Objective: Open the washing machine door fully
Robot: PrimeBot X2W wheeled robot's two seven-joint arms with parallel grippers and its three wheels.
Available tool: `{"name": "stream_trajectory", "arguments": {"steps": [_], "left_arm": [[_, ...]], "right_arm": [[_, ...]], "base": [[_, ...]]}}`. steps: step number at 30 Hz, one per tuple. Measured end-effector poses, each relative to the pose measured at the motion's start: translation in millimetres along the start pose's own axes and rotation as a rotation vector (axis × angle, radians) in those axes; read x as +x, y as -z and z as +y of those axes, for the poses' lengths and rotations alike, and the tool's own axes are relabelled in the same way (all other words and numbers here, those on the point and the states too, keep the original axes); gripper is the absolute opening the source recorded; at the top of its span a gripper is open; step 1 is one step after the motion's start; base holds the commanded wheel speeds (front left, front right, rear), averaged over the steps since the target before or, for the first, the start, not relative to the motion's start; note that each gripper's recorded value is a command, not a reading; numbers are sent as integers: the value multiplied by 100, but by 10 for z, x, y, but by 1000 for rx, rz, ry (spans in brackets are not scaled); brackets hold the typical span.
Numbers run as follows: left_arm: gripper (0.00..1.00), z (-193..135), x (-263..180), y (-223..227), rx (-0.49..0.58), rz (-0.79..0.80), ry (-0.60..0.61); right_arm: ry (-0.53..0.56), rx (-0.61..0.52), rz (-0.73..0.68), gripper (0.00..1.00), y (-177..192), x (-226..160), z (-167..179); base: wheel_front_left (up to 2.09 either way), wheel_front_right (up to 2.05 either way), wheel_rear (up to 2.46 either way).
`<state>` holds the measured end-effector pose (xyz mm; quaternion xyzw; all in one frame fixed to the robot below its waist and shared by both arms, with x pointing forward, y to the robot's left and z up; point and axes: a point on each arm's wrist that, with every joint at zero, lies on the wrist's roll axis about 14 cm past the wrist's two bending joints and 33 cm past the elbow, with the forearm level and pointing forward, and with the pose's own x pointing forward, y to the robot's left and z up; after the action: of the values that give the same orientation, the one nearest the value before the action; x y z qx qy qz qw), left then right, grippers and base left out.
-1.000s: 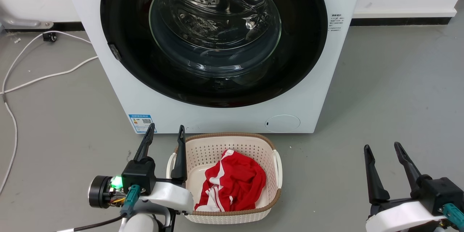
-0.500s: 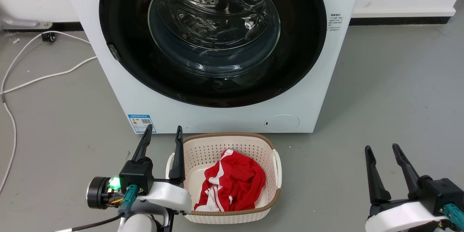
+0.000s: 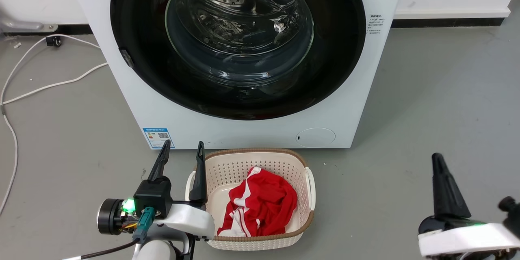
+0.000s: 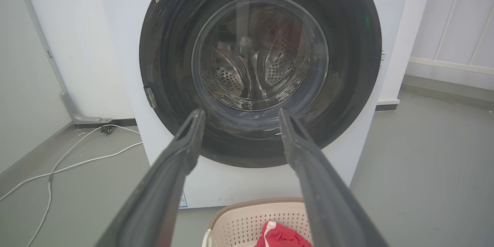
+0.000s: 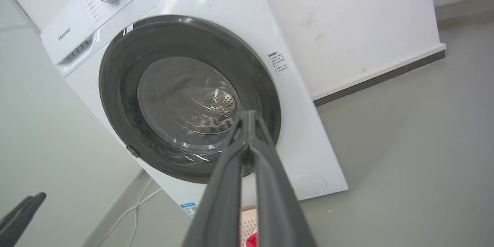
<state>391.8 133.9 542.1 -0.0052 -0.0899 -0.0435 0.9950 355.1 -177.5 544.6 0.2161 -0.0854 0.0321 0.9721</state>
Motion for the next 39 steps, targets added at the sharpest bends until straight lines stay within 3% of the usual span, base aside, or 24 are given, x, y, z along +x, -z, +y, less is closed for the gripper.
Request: {"name": "stream_trajectory", "arguments": {"steps": [3,8,11,14,22,25,34,39], "left_arm": [[100,-3,4,9,0,2,0],[100,-19,13,36,3,9,4],[100,-25,31,56,5,14,5],[100,-31,67,58,5,12,7],[100,-42,167,104,2,15,2],[100,-49,206,136,0,20,3],[100,-43,365,118,-2,-6,-15],[100,-52,455,162,-2,-8,-21]], "right_arm": [[22,201,-55,0,-109,36,-14],[63,677,-124,0,-246,140,-90],[64,844,-169,0,-382,257,-170],[57,937,-190,0,-482,387,-258],[-30,988,-176,0,-806,947,-402],[-65,960,-160,0,-957,1210,-439],[-193,753,20,0,-1234,2073,-184],[-233,642,162,0,-1172,2486,41]], "base": [[0,0,0],[0,0,0],[0,0,0],[0,0,0],[0,0,0],[0,0,0],[0,0,0],[0,0,0]]}}
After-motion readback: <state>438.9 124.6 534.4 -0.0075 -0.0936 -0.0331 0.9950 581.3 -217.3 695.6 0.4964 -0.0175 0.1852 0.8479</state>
